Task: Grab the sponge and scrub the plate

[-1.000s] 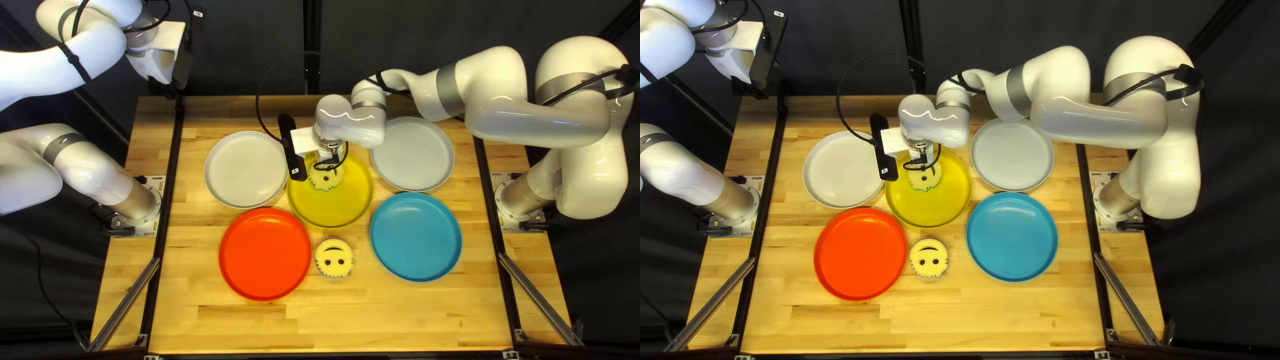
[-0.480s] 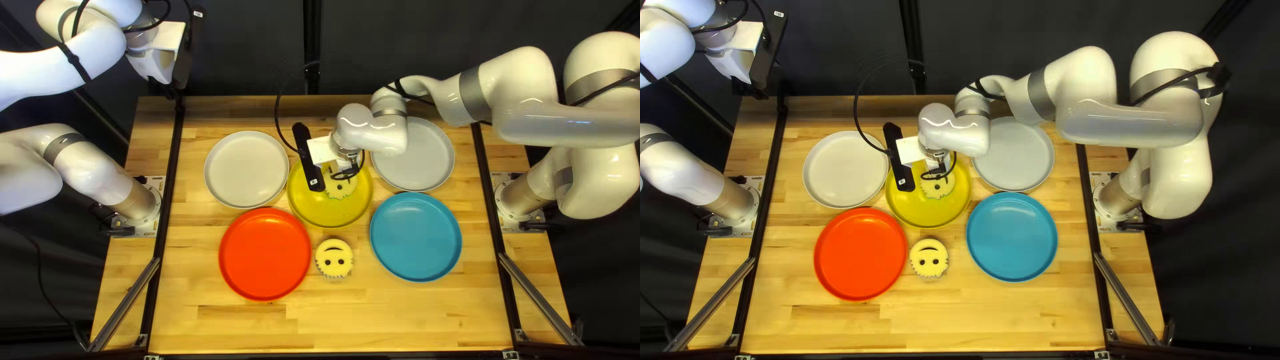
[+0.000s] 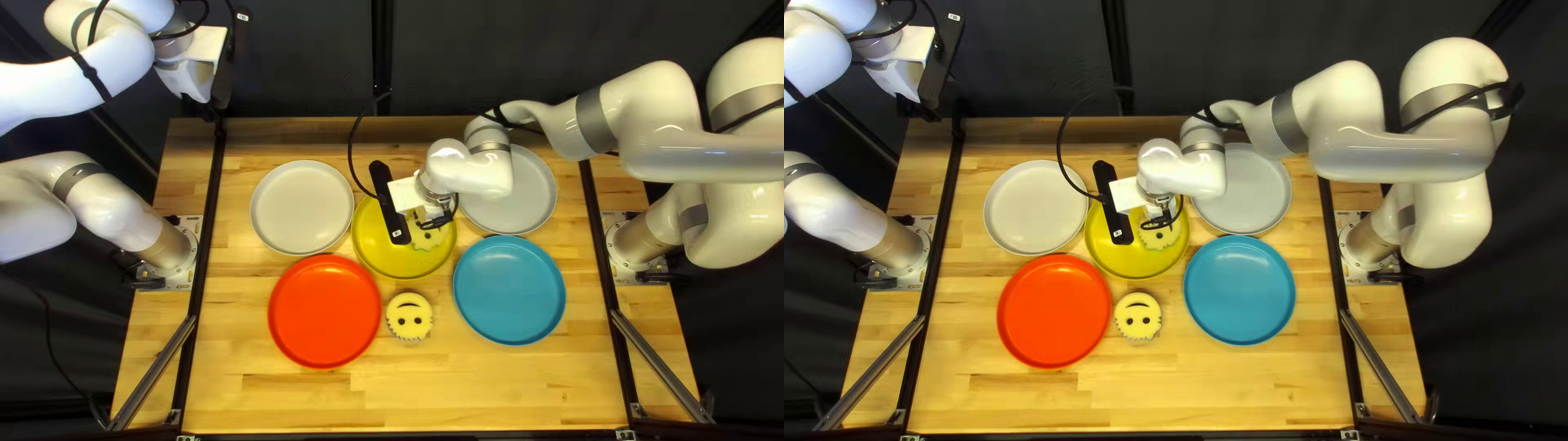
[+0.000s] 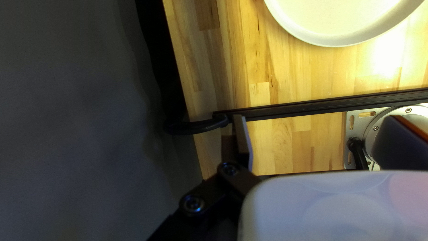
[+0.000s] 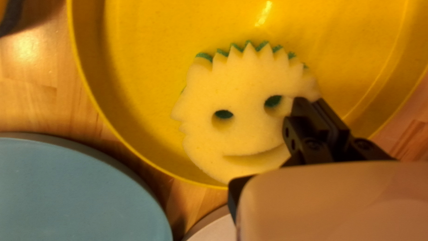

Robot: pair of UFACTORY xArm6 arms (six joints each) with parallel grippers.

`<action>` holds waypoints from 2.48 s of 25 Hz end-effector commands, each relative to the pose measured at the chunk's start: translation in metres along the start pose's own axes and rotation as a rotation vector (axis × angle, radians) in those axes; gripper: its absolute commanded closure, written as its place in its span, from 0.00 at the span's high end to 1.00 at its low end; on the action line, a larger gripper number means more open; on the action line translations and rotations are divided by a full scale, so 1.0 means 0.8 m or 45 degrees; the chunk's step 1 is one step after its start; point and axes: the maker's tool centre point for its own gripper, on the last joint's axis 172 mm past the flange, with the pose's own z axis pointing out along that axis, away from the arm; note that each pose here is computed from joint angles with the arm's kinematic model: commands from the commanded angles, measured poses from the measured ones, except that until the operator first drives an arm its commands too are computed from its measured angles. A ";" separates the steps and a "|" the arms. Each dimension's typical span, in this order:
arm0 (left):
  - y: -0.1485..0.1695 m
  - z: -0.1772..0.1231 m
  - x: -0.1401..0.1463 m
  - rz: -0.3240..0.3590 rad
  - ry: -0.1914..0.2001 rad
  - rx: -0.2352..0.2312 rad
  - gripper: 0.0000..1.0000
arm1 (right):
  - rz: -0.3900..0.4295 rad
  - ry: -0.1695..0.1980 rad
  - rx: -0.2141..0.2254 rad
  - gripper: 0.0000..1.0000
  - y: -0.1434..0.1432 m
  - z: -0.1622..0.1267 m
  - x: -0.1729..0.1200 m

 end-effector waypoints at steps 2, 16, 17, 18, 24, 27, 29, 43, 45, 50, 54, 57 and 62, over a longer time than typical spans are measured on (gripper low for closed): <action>0.000 0.000 0.000 0.000 0.000 0.000 1.00 | 0.000 0.009 0.015 0.00 0.026 0.001 0.013; 0.000 0.000 0.000 0.000 0.000 0.000 1.00 | 0.006 0.001 0.032 0.00 -0.013 -0.004 -0.048; 0.000 0.000 0.000 0.000 0.000 0.000 1.00 | 0.004 -0.002 0.029 0.00 -0.022 -0.006 -0.053; 0.000 0.000 0.000 0.000 0.000 0.000 1.00 | 0.003 -0.005 0.027 0.00 -0.025 -0.006 -0.054; 0.000 0.000 0.000 0.000 0.000 0.000 1.00 | -0.005 0.000 0.014 0.00 -0.018 -0.010 -0.033; 0.000 0.000 0.000 0.000 0.000 0.000 1.00 | -0.012 0.006 0.015 0.00 0.003 -0.003 -0.014; 0.000 0.000 0.000 0.000 0.000 0.000 1.00 | -0.018 0.010 0.018 0.00 0.015 0.002 -0.004; 0.000 0.000 0.000 0.000 0.000 0.000 1.00 | -0.052 0.028 0.021 0.00 -0.017 -0.006 0.000; 0.000 0.000 0.000 0.000 0.000 0.000 1.00 | -0.055 0.029 0.013 0.00 -0.035 -0.013 -0.003; 0.000 0.000 0.000 0.000 0.000 0.000 1.00 | -0.081 0.032 -0.012 0.00 -0.079 -0.024 -0.002; 0.000 0.000 0.000 0.000 0.000 0.000 1.00 | -0.109 0.026 -0.023 0.00 -0.098 -0.019 -0.002; 0.000 0.000 0.000 0.000 0.000 0.000 1.00 | -0.117 0.022 -0.023 0.00 -0.094 -0.016 0.002; 0.000 0.000 0.000 0.000 0.000 0.000 1.00 | -0.104 0.022 -0.014 0.00 -0.044 -0.008 0.016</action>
